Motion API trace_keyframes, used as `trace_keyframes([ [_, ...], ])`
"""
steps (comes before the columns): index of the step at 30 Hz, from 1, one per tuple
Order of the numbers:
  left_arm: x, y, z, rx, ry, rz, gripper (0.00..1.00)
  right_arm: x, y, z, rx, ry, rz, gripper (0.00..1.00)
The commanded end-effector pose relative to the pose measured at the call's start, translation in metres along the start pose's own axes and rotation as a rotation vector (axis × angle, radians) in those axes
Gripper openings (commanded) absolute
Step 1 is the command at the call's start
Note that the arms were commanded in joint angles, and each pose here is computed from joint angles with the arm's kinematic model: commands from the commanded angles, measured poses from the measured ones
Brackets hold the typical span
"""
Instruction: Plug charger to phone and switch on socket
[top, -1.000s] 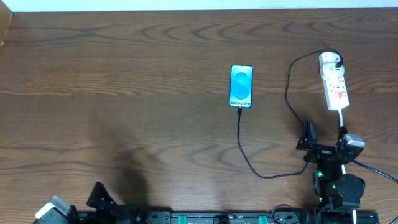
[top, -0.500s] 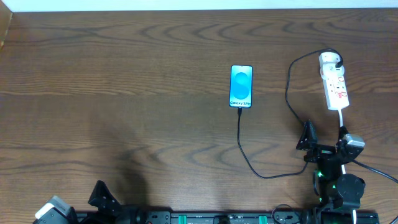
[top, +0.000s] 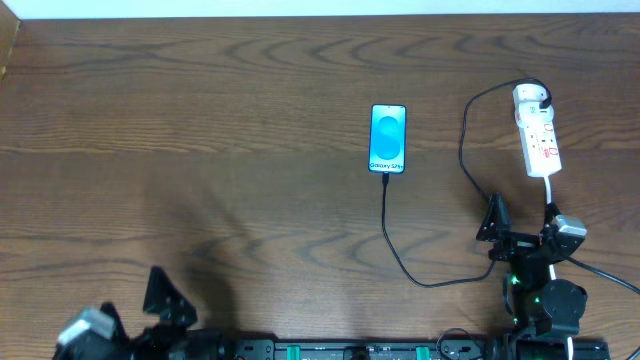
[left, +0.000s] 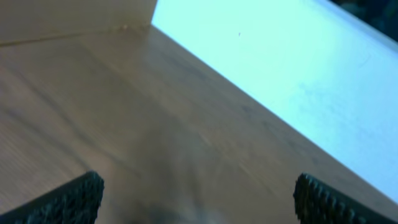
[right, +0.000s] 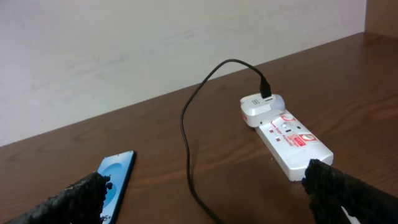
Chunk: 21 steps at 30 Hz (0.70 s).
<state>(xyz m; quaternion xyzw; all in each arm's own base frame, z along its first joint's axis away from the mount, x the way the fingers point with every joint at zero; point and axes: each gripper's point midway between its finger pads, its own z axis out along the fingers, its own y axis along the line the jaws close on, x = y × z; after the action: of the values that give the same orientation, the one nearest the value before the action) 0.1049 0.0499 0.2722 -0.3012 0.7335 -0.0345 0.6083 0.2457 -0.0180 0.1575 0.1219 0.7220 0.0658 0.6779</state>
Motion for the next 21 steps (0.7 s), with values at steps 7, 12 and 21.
trace_keyframes([
  [7,0.034,-0.005,0.066,0.026,0.014,0.097,0.98,0.001,0.001,0.0,-0.007,0.004,0.012,0.99],
  [12,0.057,-0.007,0.1,0.055,0.002,0.097,0.98,0.001,0.001,0.0,-0.007,0.004,0.012,0.99],
  [21,0.093,-0.017,0.134,0.16,-0.012,0.263,0.98,0.001,0.001,0.0,-0.007,0.004,0.012,0.99],
])
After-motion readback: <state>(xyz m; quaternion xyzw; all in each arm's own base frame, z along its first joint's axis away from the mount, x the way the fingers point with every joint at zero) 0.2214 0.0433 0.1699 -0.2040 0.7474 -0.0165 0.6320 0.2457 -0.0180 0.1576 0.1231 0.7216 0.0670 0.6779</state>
